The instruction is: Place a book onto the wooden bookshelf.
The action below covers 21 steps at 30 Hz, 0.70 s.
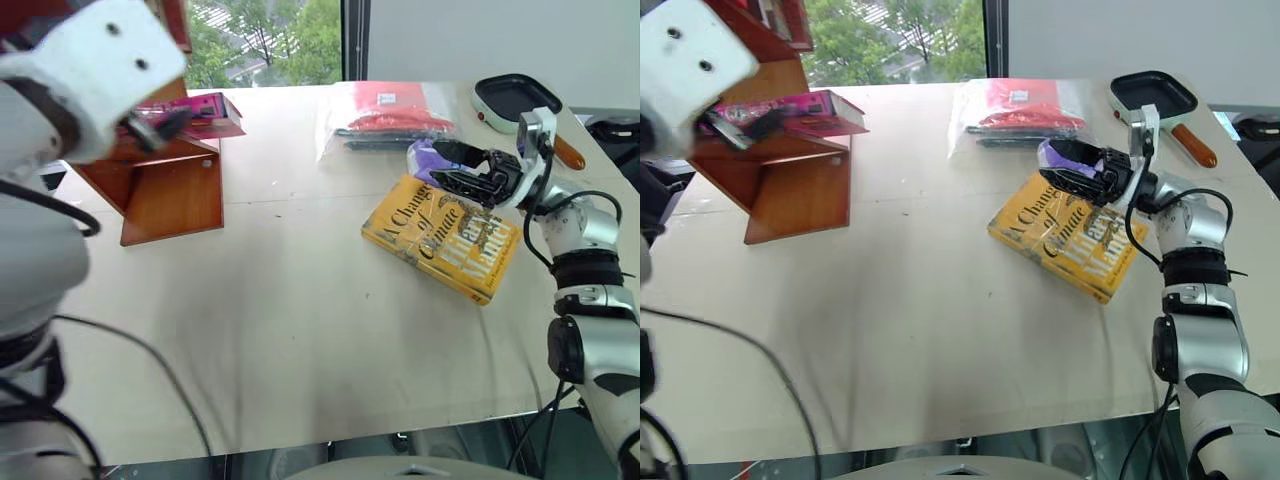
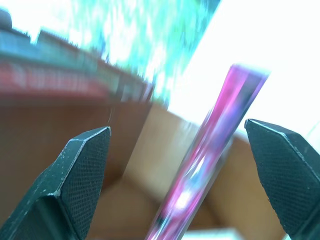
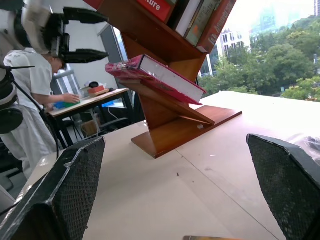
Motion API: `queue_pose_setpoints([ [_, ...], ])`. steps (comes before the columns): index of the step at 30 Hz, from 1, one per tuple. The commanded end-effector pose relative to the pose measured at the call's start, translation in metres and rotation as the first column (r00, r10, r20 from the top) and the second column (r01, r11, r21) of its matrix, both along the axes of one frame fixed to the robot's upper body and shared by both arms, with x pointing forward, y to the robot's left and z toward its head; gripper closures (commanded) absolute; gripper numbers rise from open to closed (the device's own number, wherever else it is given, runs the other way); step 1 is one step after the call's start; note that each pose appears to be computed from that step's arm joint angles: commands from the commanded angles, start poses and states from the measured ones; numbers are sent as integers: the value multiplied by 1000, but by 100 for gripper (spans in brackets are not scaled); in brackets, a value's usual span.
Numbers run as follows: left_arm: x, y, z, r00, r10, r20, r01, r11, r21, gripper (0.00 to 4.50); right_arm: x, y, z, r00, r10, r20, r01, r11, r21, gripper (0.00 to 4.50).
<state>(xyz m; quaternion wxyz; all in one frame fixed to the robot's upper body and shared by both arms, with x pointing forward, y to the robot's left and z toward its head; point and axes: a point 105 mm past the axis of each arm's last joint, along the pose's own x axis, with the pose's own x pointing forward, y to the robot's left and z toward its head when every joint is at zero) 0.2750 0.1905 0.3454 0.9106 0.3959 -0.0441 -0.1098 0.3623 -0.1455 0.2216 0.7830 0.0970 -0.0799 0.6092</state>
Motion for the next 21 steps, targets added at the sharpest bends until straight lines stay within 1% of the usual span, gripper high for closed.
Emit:
queue_pose_setpoints([
  [1,-10,-19,-61,985,-144,-94,107,941,-321,8,-13,-4,-21,995,-89,37,91,994,-60,0],
  [2,-13,-20,-75,983,-149,-111,107,941,-320,8,-16,-4,-27,992,-119,50,123,989,-81,0],
  [3,-15,-13,-109,976,-112,-188,40,936,-349,8,-25,-10,-43,985,-167,43,171,979,-113,0],
  [5,-29,-10,-170,934,-110,-341,-29,926,-377,8,-43,-25,-71,963,-267,45,271,946,-179,0],
  [6,-38,-8,-197,908,-99,-408,-52,937,-344,8,-55,-33,-83,950,-305,59,311,927,-211,0],
  [7,-44,-8,-211,897,-106,-430,-39,948,-315,8,-64,-38,-89,942,-327,74,335,914,-227,0],
  [8,-49,-9,-219,896,-126,-427,-45,928,-369,8,-76,-45,-95,933,-347,90,359,903,-238,0],
  [9,-52,-3,-229,893,-120,-433,-92,894,-438,8,-87,-54,-101,922,-374,103,388,885,-257,0],
  [11,-60,-3,-241,898,-146,-416,-73,881,-468,8,-103,-70,-109,896,-430,115,444,848,-288,0],
  [13,-67,1,-254,896,-147,-419,-111,839,-532,8,-114,-82,-115,866,-486,114,497,812,-306,0],
  [14,-72,-3,-261,884,-182,-431,-81,847,-525,8,-119,-89,-120,845,-520,125,530,783,-326,0],
  [17,-84,-13,-273,856,-269,-442,-24,833,-553,8,-129,-104,-133,792,-587,169,604,709,-364,0],
  [19,-88,-17,-276,843,-301,-446,-4,825,-566,8,-133,-112,-139,765,-617,184,634,673,-380,0],
  [21,-91,-22,-278,831,-334,-446,16,814,-581,8,-138,-117,-144,754,-630,186,645,656,-393,0],
])
